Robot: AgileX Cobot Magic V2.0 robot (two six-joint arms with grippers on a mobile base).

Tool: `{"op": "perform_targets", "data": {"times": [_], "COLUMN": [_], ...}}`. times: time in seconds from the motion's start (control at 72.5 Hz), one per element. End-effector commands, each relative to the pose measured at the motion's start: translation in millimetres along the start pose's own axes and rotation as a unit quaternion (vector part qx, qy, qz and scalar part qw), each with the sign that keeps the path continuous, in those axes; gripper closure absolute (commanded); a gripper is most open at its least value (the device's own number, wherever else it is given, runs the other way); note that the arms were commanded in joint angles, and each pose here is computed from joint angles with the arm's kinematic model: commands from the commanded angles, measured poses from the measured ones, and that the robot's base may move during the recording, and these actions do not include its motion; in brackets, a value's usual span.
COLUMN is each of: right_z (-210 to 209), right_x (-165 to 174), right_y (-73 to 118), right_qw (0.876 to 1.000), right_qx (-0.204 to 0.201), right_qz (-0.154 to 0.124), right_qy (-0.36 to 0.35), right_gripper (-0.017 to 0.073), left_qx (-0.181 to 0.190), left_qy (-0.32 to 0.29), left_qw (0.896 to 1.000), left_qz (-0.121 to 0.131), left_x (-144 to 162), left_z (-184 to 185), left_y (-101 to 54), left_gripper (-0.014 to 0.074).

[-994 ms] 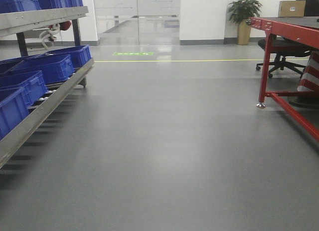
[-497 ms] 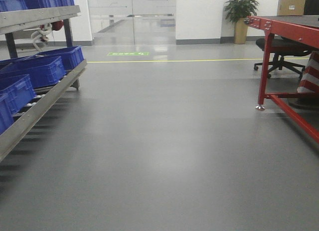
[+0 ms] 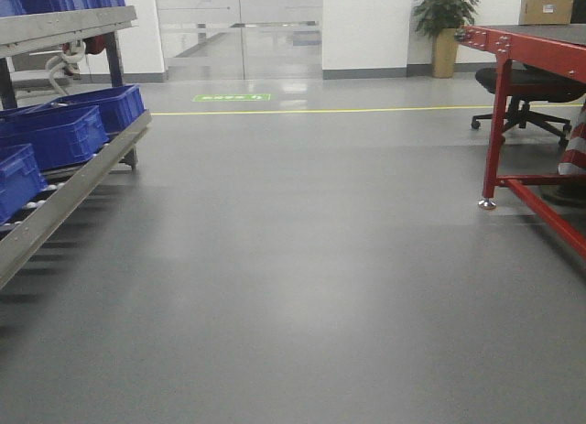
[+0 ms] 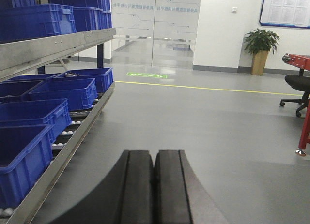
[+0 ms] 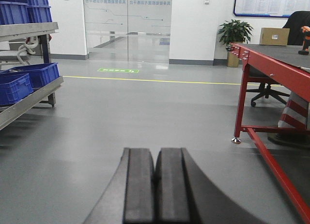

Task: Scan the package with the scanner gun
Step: 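Drive the base forward down the aisle past the blue bins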

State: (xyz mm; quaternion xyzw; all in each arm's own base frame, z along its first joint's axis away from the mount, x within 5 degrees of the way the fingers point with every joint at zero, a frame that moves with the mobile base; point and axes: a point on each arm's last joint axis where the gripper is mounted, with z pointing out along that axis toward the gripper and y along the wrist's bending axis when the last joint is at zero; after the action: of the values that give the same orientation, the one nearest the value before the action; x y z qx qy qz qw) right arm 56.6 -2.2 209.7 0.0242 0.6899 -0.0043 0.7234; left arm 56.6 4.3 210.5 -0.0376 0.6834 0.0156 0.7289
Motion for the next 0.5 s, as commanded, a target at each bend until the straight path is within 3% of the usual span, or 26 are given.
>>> {"op": "perform_targets", "data": {"times": [0.0,0.483], "right_z": [-0.3,-0.3], "right_x": [-1.9,-1.9], "right_y": [-0.4,-0.4], "right_qw": [1.000,1.000], "right_qx": [0.003,0.003], "right_qz": [0.000,0.000], "right_qy": [-0.012,-0.012], "right_gripper": [0.0720,0.0720], "left_qx": [0.000,0.000], "left_qy": [-0.012,-0.012], "left_qw": [1.000,1.000], "left_qz": [-0.005,-0.005], "left_x": [-2.7,-2.7], "left_z": [-0.4,-0.4], "left_y": [0.0,0.0], "left_gripper": [0.0704,0.0704]}}
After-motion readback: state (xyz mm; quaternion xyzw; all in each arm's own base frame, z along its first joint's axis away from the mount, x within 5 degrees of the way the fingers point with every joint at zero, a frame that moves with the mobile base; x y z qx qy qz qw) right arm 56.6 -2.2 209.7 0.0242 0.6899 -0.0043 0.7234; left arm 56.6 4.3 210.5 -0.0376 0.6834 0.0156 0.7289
